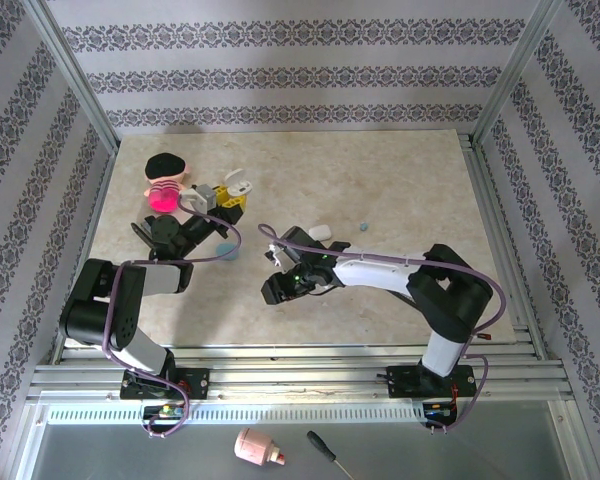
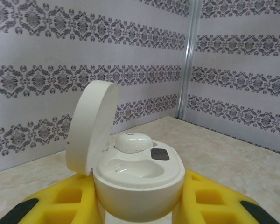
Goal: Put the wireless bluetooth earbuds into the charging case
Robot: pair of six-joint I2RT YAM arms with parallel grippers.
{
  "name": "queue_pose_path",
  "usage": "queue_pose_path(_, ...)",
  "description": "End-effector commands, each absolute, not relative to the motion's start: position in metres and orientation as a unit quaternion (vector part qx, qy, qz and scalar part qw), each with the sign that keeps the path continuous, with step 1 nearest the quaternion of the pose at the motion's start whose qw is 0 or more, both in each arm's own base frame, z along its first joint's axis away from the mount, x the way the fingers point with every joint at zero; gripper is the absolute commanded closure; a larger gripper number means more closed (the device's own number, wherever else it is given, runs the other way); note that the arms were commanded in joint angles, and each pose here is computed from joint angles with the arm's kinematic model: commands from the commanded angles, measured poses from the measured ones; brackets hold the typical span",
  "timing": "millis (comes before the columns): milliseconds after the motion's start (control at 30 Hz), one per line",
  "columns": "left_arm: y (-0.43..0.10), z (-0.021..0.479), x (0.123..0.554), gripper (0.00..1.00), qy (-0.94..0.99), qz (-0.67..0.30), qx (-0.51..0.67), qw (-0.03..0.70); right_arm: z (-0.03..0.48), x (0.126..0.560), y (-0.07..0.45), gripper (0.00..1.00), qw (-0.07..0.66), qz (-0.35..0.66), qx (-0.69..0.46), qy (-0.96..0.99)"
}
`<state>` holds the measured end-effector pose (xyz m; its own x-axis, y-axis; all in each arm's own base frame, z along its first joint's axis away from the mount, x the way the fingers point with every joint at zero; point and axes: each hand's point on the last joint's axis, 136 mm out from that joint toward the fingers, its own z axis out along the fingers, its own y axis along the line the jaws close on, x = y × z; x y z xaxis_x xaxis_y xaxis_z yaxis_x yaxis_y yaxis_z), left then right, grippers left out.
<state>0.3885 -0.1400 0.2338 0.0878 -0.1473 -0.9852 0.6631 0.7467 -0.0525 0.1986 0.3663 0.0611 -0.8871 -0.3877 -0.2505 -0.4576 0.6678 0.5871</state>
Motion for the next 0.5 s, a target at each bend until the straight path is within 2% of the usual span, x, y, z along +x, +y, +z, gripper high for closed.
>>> queue_pose_path(0,-0.135,0.257,0.391,0.80,0.578,-0.283,0.218,0.734,0.059,0.189,0.377,0.55,0.015,0.349,-0.226,0.909)
queue_pose_path(300,-0.133,0.256,0.390,0.80,0.580,-0.285,0.215,0.732,0.043,0.176,0.388,0.53,-0.023,0.352,-0.230,0.907)
queue_pose_path(467,-0.133,0.256,0.390,0.79,0.581,-0.287,0.217,0.730,0.033,0.182,0.382,0.53,-0.019,0.330,-0.218,0.918)
